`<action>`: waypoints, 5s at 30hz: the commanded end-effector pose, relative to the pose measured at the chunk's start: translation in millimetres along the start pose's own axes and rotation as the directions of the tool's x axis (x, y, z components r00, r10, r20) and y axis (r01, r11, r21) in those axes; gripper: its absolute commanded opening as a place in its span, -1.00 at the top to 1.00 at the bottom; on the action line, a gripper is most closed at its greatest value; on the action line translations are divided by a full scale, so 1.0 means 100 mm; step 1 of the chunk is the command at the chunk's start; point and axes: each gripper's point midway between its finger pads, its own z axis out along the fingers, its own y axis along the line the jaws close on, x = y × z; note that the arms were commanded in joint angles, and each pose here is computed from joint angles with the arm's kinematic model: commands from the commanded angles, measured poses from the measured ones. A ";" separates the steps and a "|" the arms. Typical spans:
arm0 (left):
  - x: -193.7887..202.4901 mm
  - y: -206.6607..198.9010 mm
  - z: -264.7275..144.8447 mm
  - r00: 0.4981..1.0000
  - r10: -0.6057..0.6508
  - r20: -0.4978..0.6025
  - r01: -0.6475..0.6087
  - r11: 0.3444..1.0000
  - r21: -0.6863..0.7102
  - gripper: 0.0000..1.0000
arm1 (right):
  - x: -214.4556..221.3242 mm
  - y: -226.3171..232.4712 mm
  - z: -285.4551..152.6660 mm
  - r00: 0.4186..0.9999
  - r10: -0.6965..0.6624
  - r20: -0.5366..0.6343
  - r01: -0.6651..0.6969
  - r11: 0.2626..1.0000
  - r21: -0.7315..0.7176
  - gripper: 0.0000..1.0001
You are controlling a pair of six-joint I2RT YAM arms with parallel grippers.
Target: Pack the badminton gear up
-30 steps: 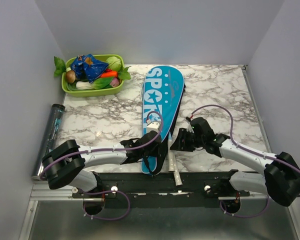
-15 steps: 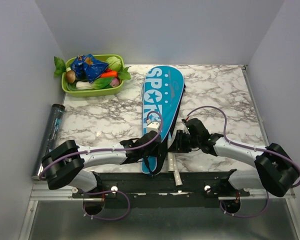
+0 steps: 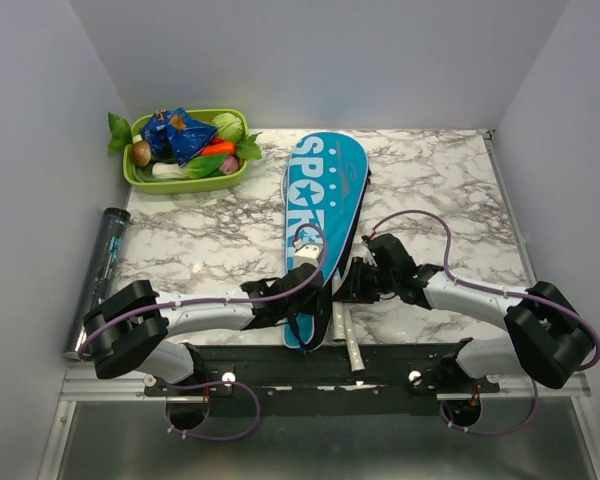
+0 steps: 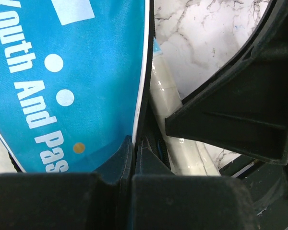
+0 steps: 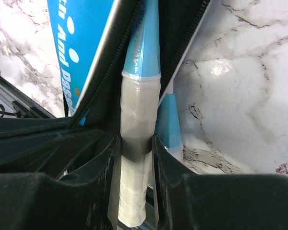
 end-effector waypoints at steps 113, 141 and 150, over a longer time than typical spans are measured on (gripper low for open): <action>0.41 1.20 -0.25 0.960 -0.188 0.208 0.251 0.907 -0.338 1.00 | -0.23 0.47 0.39 0.997 -0.010 0.076 0.018 0.994 -0.110 -0.36; -0.34 0.90 -0.98 0.939 -0.112 0.325 0.196 0.952 -0.237 0.42 | -0.62 -0.24 0.18 0.949 -0.316 0.016 0.281 0.863 0.420 -0.29; -0.48 0.70 -0.92 0.954 -0.064 0.294 0.138 0.961 -0.240 0.34 | -0.60 -0.40 0.36 0.946 -0.319 -0.056 0.307 0.829 0.468 -0.04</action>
